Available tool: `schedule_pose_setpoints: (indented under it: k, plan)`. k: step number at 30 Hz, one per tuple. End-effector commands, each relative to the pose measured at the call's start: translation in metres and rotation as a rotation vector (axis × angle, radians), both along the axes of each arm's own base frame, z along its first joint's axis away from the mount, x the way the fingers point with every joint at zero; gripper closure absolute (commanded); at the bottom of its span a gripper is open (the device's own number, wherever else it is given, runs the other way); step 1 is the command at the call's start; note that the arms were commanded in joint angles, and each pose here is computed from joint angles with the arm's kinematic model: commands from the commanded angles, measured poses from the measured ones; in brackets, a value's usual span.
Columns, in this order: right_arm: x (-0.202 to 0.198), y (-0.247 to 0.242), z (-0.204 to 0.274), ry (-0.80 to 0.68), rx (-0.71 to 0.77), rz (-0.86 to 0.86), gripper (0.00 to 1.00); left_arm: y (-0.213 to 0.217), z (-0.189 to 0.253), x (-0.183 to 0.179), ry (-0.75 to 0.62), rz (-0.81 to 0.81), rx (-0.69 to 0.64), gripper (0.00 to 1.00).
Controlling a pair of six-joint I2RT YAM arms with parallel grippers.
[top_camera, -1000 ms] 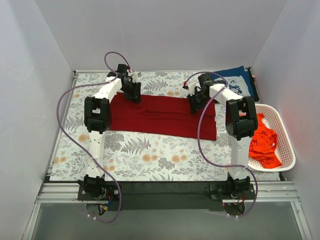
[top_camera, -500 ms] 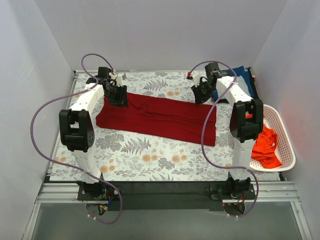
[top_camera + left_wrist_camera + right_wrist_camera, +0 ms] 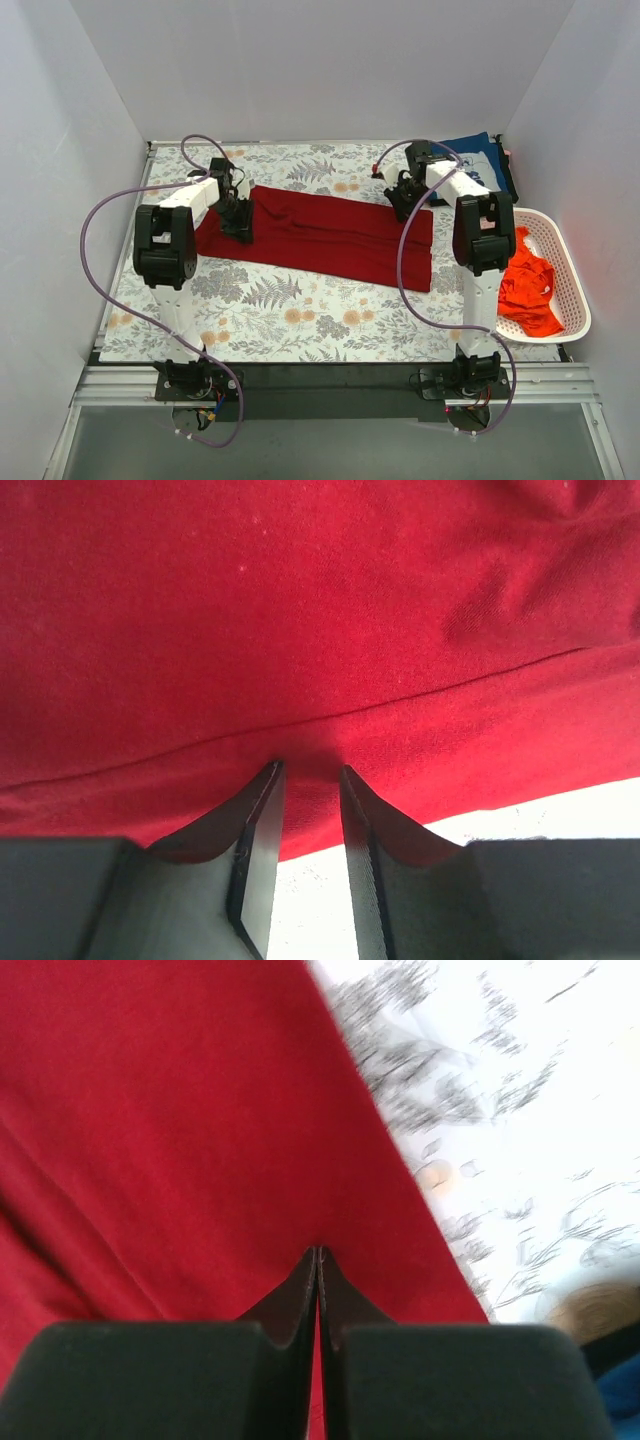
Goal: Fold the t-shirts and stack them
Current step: Fold the tshirt
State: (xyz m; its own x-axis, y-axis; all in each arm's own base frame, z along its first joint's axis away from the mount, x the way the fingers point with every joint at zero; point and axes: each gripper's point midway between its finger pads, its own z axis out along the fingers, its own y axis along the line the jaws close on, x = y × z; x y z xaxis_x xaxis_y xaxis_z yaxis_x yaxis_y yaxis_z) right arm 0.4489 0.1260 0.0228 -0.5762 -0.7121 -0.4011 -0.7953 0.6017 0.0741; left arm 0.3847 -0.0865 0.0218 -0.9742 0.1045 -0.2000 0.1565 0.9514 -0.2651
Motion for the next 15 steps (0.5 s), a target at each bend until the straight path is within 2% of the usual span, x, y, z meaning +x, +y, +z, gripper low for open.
schedule_pose_setpoints:
  k: [1,3,5,6,7,8,9,11,12,13,14,15]
  plan:
    - [-0.046,-0.006,-0.013,0.110,-0.019,0.032,0.98,0.005,-0.003,0.015,-0.036,-0.017,0.034,0.73]
    - [-0.086,-0.007,-0.021,0.188,-0.020,0.042,0.99,0.006,-0.028,0.028,-0.038,-0.048,0.046,0.73]
    - [-0.118,-0.002,-0.023,0.243,-0.003,0.062,0.99,0.005,-0.028,0.070,-0.102,-0.084,0.061,0.73]
    - [-0.134,-0.001,-0.014,0.242,0.005,0.077,0.99,0.006,-0.062,0.076,-0.043,-0.099,0.073,0.74]
    - [-0.171,0.007,-0.021,0.315,0.016,0.108,0.99,0.002,-0.028,0.128,-0.168,-0.100,0.067,0.74]
    - [-0.194,0.013,-0.017,0.357,0.040,0.131,0.99,-0.002,-0.024,0.145,-0.202,-0.121,0.056,0.74]
    - [-0.222,0.026,-0.005,0.380,0.080,0.181,0.98,-0.009,-0.039,0.156,-0.193,-0.143,0.019,0.71]
    - [-0.255,0.057,0.022,0.455,0.242,0.236,0.91,-0.017,0.008,0.201,-0.375,-0.162,0.001,0.65]
    - [-0.260,0.068,0.038,0.437,0.296,0.263,0.88,-0.019,0.016,0.208,-0.413,-0.165,-0.006,0.61]
    - [-0.259,0.082,0.054,0.421,0.360,0.287,0.85,-0.024,0.066,0.225,-0.566,-0.177,-0.025,0.55]
    - [-0.255,0.086,0.062,0.405,0.376,0.281,0.83,-0.024,0.044,0.208,-0.514,-0.181,-0.030,0.52]
    - [-0.247,0.089,0.068,0.378,0.381,0.280,0.82,-0.023,0.056,0.207,-0.558,-0.179,-0.029,0.48]
